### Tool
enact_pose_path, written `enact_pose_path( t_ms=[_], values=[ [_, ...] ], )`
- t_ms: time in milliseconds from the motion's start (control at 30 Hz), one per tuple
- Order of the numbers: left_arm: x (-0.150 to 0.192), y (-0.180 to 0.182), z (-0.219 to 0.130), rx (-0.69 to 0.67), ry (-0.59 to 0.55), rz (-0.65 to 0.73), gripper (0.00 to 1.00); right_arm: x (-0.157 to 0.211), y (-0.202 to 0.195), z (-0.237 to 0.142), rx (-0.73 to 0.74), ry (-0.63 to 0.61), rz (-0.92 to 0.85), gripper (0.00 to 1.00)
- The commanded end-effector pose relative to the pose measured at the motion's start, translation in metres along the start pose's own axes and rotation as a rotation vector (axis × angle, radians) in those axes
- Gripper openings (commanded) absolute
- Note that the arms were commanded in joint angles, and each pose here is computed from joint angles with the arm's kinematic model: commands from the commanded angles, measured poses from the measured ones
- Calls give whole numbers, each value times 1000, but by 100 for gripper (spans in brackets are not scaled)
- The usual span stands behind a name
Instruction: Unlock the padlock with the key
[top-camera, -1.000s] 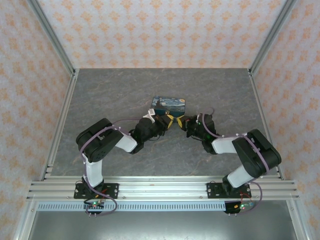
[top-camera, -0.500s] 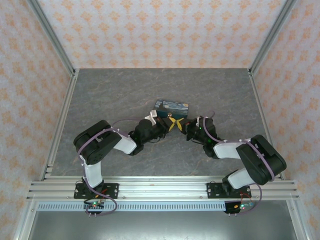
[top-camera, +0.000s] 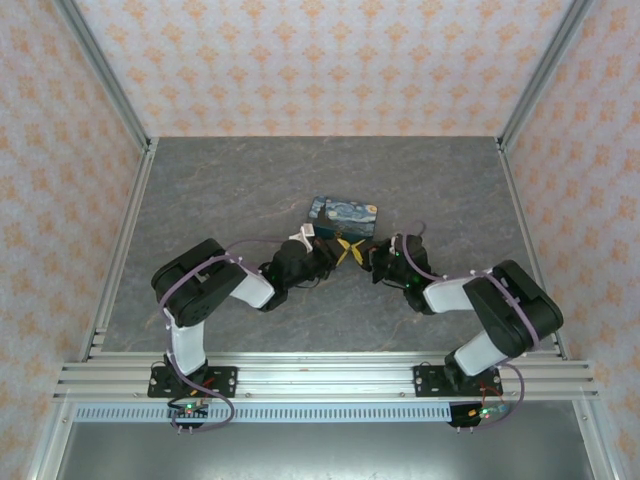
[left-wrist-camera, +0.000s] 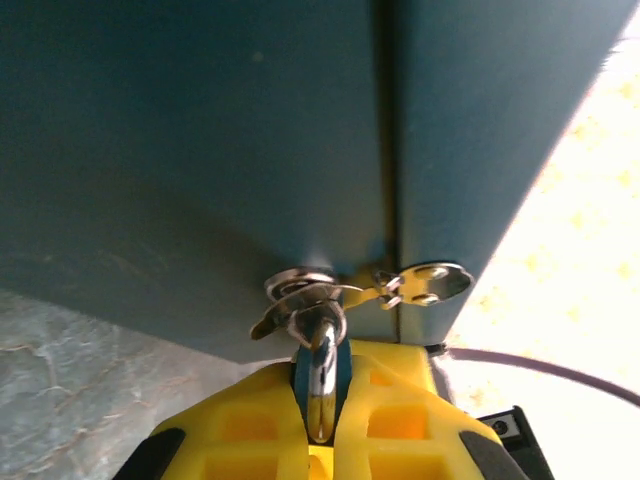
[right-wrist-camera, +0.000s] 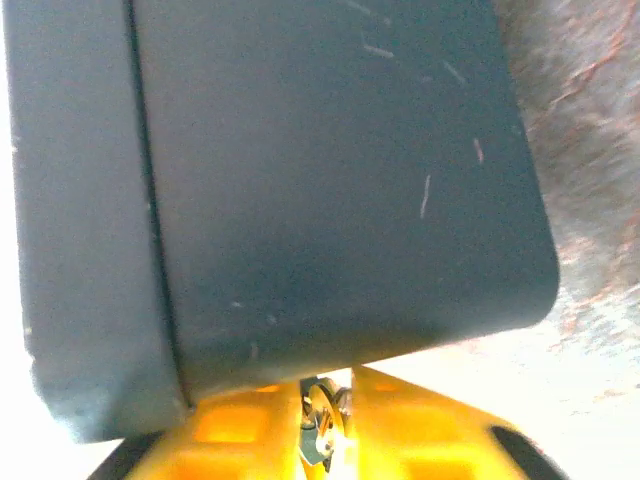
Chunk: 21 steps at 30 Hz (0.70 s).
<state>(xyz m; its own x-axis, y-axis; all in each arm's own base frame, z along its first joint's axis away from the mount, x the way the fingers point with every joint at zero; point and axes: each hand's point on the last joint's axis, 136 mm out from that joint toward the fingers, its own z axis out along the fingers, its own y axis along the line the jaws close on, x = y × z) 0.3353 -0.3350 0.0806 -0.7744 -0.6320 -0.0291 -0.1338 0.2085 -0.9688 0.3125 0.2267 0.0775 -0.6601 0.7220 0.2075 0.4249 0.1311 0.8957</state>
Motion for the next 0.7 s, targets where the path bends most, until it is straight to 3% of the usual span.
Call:
enact_pose_path(
  t_ms=[0,133,333,500,667],
  values=[
    [23,-4,4,55,80,53,0,1,16,2,-29,25,-51,37],
    [16,9,4,29,57,55,0,4,9,-9,10,30,-97,56],
    [10,17,4,6,56,56,0,7,-4,-35,127,17,-258,62],
    [11,24,4,-29,84,35,0,9,4,-48,234,58,-621,59],
    [13,28,5,-64,129,18,0,22,12,-43,239,147,-886,46]
  ],
)
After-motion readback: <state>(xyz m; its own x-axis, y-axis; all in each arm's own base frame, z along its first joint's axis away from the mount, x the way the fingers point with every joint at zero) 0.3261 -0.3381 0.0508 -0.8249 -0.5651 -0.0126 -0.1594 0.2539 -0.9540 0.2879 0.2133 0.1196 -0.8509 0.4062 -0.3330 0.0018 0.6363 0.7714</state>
